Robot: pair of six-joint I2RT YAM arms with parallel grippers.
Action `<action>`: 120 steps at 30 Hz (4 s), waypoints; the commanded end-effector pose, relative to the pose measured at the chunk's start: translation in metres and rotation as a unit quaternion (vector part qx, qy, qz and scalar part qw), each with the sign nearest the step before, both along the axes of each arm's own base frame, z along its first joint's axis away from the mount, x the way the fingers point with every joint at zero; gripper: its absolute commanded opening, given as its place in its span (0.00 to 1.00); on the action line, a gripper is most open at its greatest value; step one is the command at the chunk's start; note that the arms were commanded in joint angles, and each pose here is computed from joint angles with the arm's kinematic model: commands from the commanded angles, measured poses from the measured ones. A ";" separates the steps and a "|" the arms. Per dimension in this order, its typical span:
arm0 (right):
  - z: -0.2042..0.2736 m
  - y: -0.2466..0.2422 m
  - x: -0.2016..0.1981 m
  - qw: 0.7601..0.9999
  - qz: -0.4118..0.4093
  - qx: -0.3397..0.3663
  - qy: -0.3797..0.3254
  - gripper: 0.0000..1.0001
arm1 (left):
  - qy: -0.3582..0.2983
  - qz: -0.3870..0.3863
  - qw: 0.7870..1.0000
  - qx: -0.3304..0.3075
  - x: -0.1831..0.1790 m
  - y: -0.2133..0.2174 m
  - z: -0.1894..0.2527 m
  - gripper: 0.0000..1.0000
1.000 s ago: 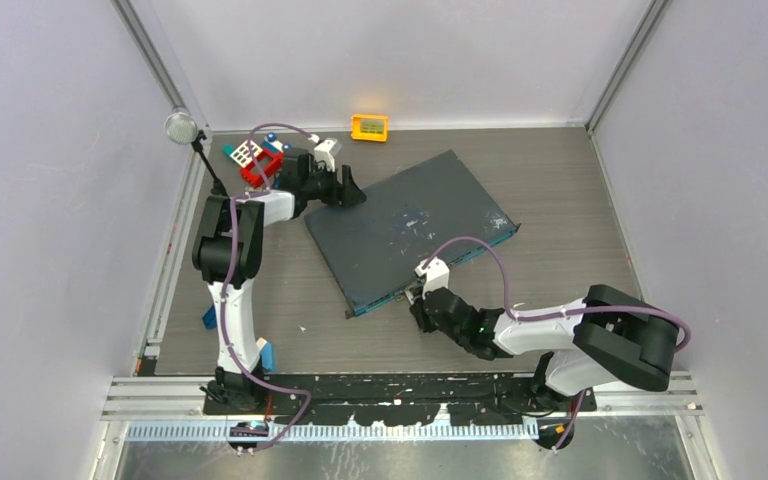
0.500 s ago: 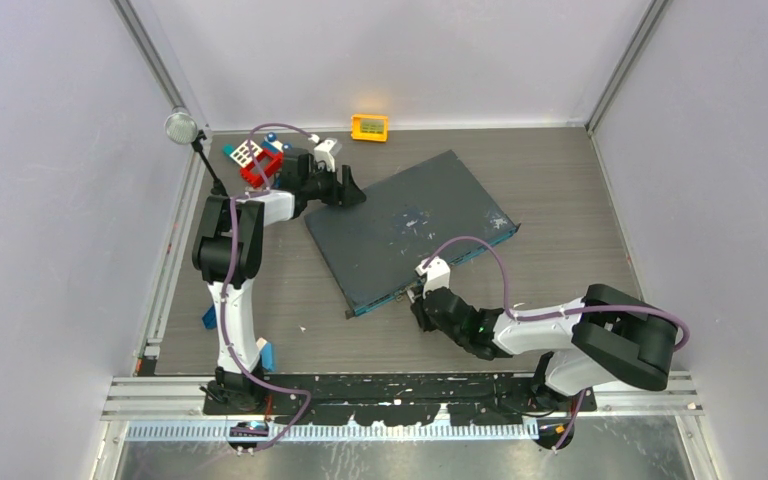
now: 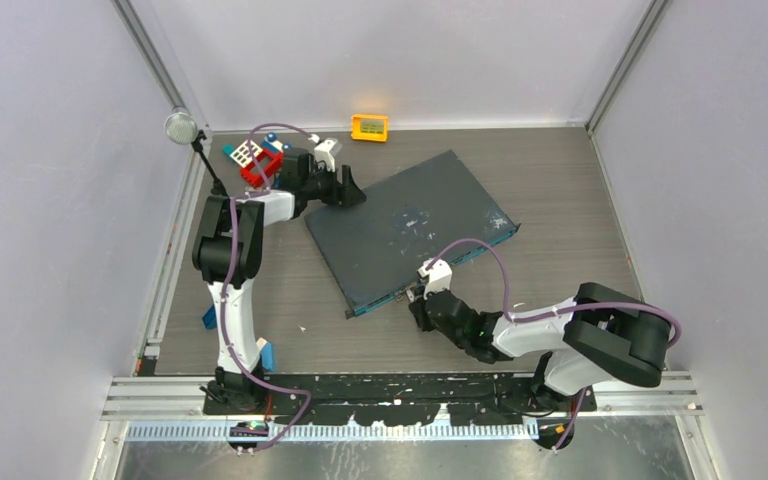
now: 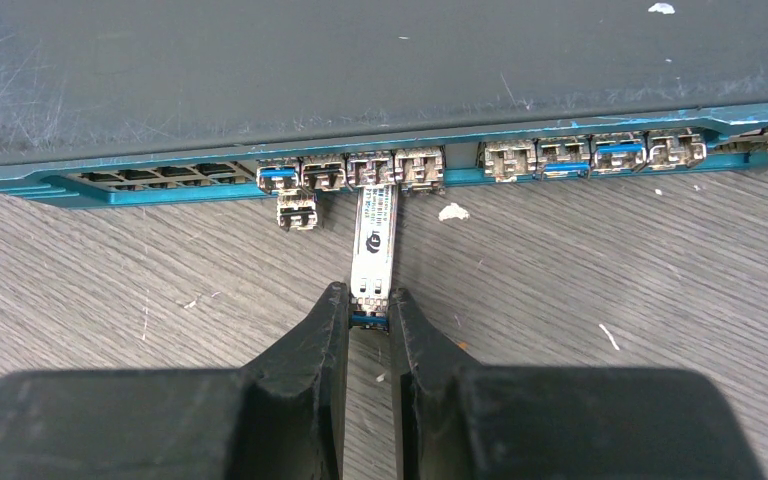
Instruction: Insert the plug into the switch port
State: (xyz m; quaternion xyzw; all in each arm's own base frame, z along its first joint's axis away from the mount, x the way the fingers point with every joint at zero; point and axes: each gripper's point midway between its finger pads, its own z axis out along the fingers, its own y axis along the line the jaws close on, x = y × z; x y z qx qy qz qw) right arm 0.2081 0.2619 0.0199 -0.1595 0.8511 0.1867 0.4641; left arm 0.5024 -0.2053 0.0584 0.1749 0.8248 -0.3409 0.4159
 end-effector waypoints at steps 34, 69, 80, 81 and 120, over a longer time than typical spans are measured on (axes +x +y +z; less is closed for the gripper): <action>0.047 0.010 0.050 0.999 -0.013 0.019 -0.024 0.01 | -0.017 -0.011 1.000 0.005 0.003 -0.001 0.005 0.66; 0.091 0.031 0.068 0.992 -0.051 0.115 -0.027 0.01 | -0.019 -0.013 1.000 0.006 0.003 -0.001 0.006 0.66; 0.091 0.034 0.065 0.995 -0.023 0.093 -0.033 0.01 | -0.018 -0.014 1.000 0.006 0.002 -0.002 0.005 0.66; 0.087 0.033 0.062 0.996 -0.016 0.084 -0.029 0.01 | -0.017 -0.014 1.000 0.006 0.002 -0.002 0.005 0.66; 0.002 -0.005 -0.028 0.984 0.062 -0.108 0.129 0.00 | -0.018 -0.015 1.000 0.006 0.002 -0.002 0.005 0.65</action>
